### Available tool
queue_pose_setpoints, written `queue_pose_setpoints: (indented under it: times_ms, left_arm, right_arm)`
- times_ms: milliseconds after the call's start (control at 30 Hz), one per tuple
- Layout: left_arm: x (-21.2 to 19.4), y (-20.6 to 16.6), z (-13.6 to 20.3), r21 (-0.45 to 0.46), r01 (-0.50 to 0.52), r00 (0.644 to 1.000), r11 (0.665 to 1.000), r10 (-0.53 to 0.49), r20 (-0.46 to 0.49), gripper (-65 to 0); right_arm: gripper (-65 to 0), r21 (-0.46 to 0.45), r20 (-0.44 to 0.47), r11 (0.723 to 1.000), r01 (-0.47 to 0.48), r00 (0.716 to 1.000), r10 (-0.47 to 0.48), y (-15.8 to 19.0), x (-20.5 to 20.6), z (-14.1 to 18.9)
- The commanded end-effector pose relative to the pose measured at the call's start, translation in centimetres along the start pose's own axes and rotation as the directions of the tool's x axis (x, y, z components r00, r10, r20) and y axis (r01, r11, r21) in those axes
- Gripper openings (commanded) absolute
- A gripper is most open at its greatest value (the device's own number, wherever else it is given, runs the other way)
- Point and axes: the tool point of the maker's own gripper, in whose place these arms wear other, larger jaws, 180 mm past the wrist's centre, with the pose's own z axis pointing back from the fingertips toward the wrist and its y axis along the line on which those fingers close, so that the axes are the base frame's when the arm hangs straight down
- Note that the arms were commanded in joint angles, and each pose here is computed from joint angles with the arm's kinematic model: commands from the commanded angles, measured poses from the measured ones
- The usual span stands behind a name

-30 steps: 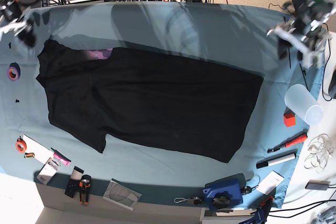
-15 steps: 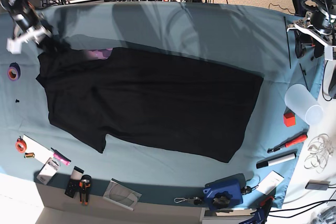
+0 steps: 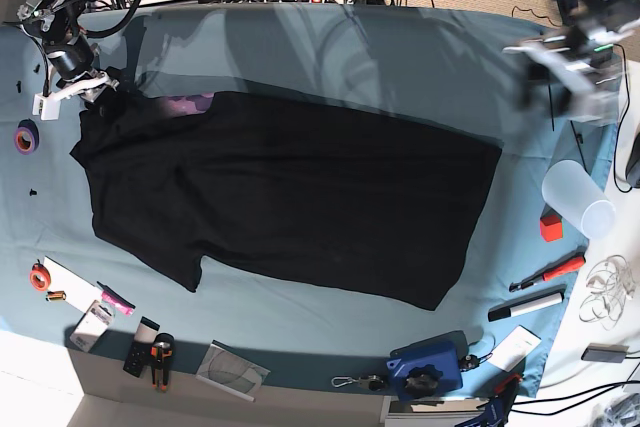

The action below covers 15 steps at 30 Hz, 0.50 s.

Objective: Layout the t-shirt on the table in an organized manner, then fold the t-shirt properly
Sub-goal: 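Regrasp the t-shirt edge with both grippers and smooth it flat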

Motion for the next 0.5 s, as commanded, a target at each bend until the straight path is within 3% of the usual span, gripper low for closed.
queue_pose_setpoints:
  times_ms: [0, 200, 367, 467]
  left_arm:
    - [1.8, -0.5, -0.4, -0.011, 0.037, 0.998, 0.999, -0.036, 0.057, -30.0]
    - [3.7, -2.5, -4.2, -0.058, 0.078, 0.996, 0.995, -0.075, 0.05, -30.0]
    - [1.6, 0.6, -8.1, -0.036, -0.069, 0.997, 0.997, 0.068, -0.029, -30.0]
    - [1.5, 1.5, -9.4, -0.074, -0.154, 0.988, 0.985, 0.153, -0.025, -30.0]
  right_arm:
    - [-36.1, -0.005, 0.016, 1.0, -0.021, 1.0, 0.022, -0.1, 0.9, 0.2]
    - [-36.1, -0.007, -0.013, 1.0, -0.024, 1.0, 0.024, -0.2, 0.4, 0.3]
    - [-36.1, -0.012, -0.031, 0.999, -0.035, 0.999, 0.034, -0.5, 0.4, 0.4]
    - [-36.1, -0.015, -0.035, 0.999, -0.04, 0.999, 0.039, -0.6, 0.5, 0.5]
